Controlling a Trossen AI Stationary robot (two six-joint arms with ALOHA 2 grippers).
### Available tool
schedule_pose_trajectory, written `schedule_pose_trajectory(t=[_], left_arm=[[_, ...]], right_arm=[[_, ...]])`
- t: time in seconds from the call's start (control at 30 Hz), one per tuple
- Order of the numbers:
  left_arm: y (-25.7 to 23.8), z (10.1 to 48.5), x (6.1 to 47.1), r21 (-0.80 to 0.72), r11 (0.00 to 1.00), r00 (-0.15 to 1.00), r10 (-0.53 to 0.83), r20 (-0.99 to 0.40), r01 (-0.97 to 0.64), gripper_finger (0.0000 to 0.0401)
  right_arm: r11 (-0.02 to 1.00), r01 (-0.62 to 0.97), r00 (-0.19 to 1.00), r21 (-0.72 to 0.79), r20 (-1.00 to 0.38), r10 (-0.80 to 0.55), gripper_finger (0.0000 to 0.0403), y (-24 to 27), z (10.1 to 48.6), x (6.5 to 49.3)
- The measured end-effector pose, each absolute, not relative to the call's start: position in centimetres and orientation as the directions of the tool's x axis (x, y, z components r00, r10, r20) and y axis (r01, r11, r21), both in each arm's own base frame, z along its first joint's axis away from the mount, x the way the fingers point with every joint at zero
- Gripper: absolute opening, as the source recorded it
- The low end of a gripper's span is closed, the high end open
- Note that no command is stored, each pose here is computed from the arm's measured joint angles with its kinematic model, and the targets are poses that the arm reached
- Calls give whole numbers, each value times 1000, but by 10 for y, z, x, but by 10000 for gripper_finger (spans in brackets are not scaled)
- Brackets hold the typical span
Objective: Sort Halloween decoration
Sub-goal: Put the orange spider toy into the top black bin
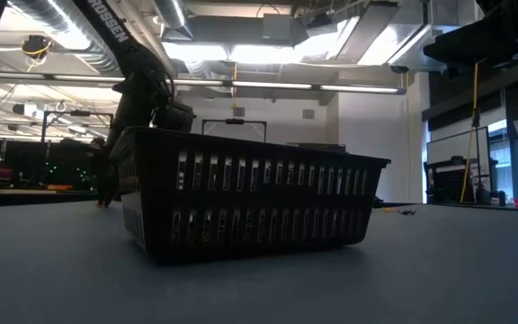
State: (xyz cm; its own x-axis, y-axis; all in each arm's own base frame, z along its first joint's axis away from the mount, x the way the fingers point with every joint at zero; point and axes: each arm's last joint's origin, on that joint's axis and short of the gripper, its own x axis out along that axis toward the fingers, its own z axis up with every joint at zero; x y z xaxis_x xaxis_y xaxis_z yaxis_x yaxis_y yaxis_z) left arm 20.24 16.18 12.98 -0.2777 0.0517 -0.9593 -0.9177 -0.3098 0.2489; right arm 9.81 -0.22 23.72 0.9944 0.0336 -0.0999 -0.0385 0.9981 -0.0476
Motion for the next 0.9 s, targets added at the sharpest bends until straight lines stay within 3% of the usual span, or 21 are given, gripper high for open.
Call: schedule_pose_trajectory(t=[0.7, 0.9], left_arm=[[151, 164, 240, 202, -211, -223, 86, -971, -956, 0], [149, 188, 264, 118, -76, -129, 158, -979, -990, 0]], right_arm=[[998, -38, 994, -48, -100, 33, 127, -2, 237, 98], [998, -39, 994, -48, -100, 34, 127, -2, 237, 98]])
